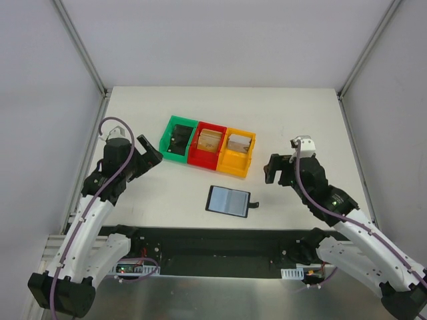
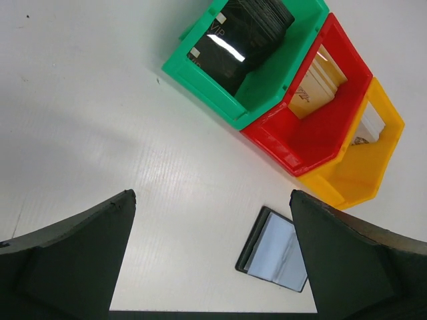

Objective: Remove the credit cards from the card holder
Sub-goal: Reset both arms

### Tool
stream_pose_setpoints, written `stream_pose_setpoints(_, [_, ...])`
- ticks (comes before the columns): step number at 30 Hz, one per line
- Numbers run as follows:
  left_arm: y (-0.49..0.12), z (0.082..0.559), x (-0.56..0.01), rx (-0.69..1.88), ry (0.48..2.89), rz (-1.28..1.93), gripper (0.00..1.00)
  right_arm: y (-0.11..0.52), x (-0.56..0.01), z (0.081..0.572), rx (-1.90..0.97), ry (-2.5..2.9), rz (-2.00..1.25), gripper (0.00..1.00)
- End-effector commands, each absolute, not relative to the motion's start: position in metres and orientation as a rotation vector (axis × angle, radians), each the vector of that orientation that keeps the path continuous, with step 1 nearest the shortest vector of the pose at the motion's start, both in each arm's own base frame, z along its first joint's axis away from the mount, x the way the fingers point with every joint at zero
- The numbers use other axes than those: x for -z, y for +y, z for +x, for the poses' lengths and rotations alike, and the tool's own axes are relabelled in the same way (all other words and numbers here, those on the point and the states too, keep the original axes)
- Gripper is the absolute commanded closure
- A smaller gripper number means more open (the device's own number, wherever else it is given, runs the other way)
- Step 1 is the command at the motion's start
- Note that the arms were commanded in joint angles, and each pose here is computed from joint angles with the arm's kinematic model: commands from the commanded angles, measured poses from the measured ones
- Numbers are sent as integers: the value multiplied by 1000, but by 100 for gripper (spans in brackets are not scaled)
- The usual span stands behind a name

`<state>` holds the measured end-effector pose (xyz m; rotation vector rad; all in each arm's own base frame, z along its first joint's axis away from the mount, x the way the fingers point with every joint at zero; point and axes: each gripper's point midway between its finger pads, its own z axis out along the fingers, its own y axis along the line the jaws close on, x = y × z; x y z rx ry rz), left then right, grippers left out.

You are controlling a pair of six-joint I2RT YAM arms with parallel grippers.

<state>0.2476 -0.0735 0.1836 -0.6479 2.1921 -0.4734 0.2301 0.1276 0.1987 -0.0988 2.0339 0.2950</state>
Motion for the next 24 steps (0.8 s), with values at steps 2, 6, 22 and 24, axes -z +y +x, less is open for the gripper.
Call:
stream_pose_setpoints(2, [-62, 242, -184, 411, 2214, -684, 1, 123, -212, 236, -274, 2012, -52, 4])
stream_pose_setpoints(6, [-75, 235, -175, 570, 2252, -798, 1, 122, -210, 236, -273, 2027, -56, 4])
stream_pose_setpoints(22, [-83, 225, -150, 579, 2366, -669, 1, 137, -178, 231, -332, 2134, -124, 4])
stream_pose_setpoints(24, [-88, 223, -153, 605, 2354, -605, 1, 146, -170, 227, -365, 2186, -156, 4])
